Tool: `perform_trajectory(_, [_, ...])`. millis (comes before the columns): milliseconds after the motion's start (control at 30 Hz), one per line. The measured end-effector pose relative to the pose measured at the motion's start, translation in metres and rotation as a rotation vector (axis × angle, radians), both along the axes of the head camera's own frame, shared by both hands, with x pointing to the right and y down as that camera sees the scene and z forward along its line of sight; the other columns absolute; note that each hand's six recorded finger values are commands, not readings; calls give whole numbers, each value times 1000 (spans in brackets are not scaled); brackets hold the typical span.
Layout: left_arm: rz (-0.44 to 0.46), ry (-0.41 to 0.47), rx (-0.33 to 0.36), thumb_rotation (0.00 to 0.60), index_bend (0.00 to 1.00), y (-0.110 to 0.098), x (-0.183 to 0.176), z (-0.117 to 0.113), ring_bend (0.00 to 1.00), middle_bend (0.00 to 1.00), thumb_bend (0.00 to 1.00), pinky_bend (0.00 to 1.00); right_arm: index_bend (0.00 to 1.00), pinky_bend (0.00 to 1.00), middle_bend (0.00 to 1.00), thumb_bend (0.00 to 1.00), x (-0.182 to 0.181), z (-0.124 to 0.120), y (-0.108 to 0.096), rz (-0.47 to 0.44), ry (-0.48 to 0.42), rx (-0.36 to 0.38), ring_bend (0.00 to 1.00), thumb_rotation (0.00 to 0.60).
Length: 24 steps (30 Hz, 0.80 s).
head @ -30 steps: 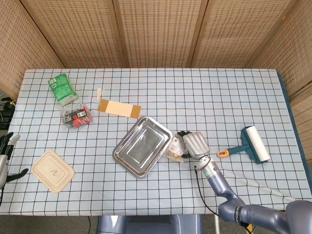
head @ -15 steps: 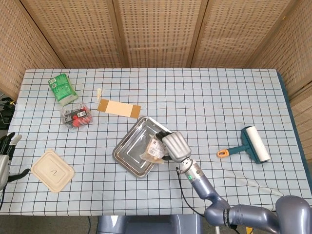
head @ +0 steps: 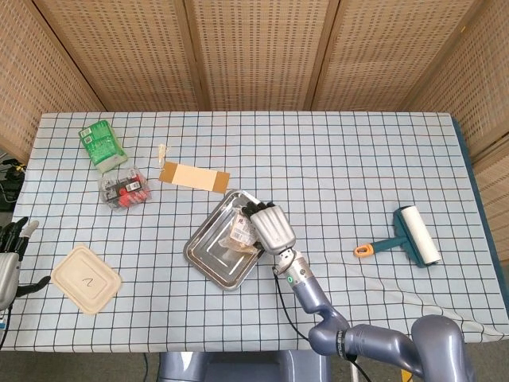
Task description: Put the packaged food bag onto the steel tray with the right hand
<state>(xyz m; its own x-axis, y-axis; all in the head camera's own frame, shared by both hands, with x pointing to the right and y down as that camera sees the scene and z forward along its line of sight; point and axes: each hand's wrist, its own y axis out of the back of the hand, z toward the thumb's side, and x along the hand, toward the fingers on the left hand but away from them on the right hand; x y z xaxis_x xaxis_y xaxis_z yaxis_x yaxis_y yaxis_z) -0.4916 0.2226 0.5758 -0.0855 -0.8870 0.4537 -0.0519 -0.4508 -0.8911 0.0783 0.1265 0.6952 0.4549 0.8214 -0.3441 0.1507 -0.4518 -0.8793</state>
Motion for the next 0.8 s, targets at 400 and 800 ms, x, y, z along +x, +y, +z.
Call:
perform_trajectory(400, [5,-7,-15,600,0,1,2,3,0,0,43,0,178,0,24,153,1,-14,10,-3,4,-12,5,600])
perform_trajectory(800, [-7,-8,-8,600,0,1,-2,0,0,0,43,0,163,0,1,154,75,-51,-3,26,119,150,0,600])
